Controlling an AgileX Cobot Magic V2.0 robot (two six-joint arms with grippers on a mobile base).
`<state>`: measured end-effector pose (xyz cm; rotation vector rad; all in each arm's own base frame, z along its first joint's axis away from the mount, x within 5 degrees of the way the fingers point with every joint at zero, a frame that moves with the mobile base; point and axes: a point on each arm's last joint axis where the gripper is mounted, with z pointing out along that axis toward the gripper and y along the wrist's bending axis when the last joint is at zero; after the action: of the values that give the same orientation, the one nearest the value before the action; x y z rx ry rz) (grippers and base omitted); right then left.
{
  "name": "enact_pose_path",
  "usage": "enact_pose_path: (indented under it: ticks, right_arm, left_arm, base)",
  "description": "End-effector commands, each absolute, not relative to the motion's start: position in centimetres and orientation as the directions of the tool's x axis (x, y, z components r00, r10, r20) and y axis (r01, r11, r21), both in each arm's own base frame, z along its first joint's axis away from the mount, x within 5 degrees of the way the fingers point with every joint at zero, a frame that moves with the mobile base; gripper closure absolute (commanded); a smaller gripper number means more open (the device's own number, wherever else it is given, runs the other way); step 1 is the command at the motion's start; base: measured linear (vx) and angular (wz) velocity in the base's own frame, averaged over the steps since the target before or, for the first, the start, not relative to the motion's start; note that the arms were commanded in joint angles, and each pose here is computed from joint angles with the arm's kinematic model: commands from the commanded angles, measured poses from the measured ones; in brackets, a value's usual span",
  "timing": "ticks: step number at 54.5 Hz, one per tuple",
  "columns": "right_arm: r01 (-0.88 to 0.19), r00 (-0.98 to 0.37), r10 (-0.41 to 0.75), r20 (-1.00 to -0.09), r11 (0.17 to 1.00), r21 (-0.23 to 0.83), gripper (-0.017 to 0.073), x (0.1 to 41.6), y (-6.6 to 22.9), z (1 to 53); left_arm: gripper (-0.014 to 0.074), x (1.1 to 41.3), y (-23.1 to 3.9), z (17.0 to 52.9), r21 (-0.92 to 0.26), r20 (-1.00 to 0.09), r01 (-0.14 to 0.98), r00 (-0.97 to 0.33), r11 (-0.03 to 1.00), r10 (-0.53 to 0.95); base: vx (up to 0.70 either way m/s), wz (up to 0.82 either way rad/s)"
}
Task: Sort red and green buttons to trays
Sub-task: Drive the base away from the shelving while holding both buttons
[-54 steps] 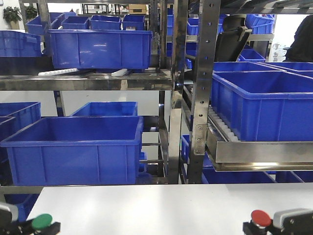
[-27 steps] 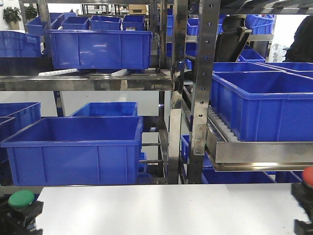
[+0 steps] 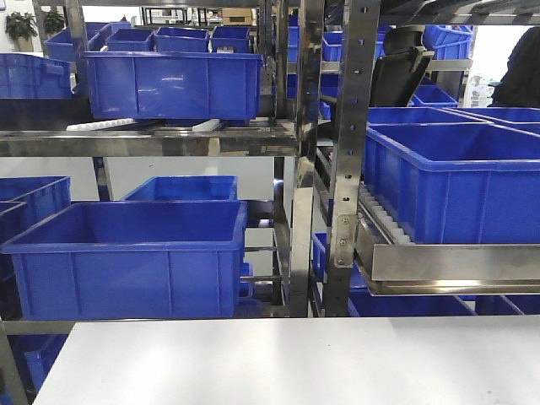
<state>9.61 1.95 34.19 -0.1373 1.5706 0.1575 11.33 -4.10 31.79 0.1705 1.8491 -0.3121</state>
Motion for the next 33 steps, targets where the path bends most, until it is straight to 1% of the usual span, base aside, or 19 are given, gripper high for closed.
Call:
enact_pose_path:
  ticks: [1, 33]
  right_arm:
    - [-0.234, 0.057, 0.016, -0.998, 0.972, 0.003, 0.0569, 9.22, 2.28, 35.58]
    - [-0.239, 0.061, 0.018, -0.998, 0.971, 0.003, 0.0569, 9.23, 2.33, 35.62]
  left_arm:
    - [0.0594, 10.65, -4.08, 33.10, -0.141, -0.977, 0.315, -0.200, 0.939, -0.080]
    - [0.0594, 10.40, -3.94, 33.08, -0.142, -0.977, 0.312, -0.197, 0.939, -0.082]
  base:
    - [0.00, 0.00]
    - [0.00, 0.00]
